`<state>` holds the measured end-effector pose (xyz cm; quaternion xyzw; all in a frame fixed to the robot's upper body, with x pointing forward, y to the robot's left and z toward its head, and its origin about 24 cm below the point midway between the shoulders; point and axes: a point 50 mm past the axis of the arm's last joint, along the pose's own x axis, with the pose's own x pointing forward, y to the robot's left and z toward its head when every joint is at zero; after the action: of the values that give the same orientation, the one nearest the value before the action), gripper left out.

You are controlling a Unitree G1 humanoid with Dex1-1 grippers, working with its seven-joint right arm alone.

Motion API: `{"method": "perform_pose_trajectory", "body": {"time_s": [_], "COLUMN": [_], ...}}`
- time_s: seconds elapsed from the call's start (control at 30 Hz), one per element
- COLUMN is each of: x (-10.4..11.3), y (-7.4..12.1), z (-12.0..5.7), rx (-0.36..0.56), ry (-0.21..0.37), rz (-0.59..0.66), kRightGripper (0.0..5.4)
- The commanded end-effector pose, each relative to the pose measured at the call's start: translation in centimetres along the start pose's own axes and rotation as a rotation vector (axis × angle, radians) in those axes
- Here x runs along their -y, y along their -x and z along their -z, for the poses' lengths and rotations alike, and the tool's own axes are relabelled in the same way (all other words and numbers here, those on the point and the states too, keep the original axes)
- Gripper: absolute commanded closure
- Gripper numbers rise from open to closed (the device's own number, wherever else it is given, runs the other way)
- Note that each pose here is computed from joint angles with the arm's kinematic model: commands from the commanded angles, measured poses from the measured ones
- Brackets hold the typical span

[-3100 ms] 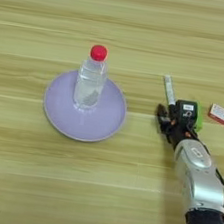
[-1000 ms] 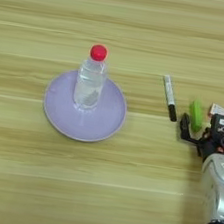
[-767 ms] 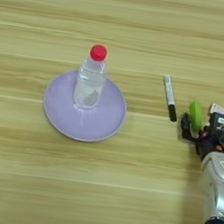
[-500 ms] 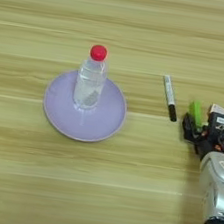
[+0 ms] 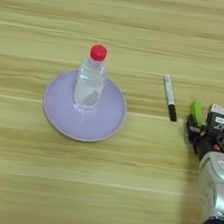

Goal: Move the objects on the table

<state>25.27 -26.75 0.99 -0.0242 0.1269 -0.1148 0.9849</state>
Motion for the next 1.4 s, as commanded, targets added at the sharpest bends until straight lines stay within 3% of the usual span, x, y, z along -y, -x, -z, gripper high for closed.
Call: {"method": "perform_pose_trajectory", "body": {"time_s": [0.03,0.3,0.57,0.87,1.1,1.4], "x": [0.4,-0.3,-0.8,-1.7,-4.2,-8.1], "y": [-0.5,-0.5,-0.3,0.7,2.1,2.7], "z": [-2.4,-2.6,-3.2,-5.6,-7.9,-8.6], "rx": [0.091,0.111,0.145,0.235,0.312,0.318], "ry": [0.026,0.008,-0.009,-0.012,0.002,-0.011], "rz": [-0.004,-0.045,-0.072,-0.107,-0.2,-0.336], "kRightGripper": [3.66,4.6,4.65,4.65,4.65,4.65]}}
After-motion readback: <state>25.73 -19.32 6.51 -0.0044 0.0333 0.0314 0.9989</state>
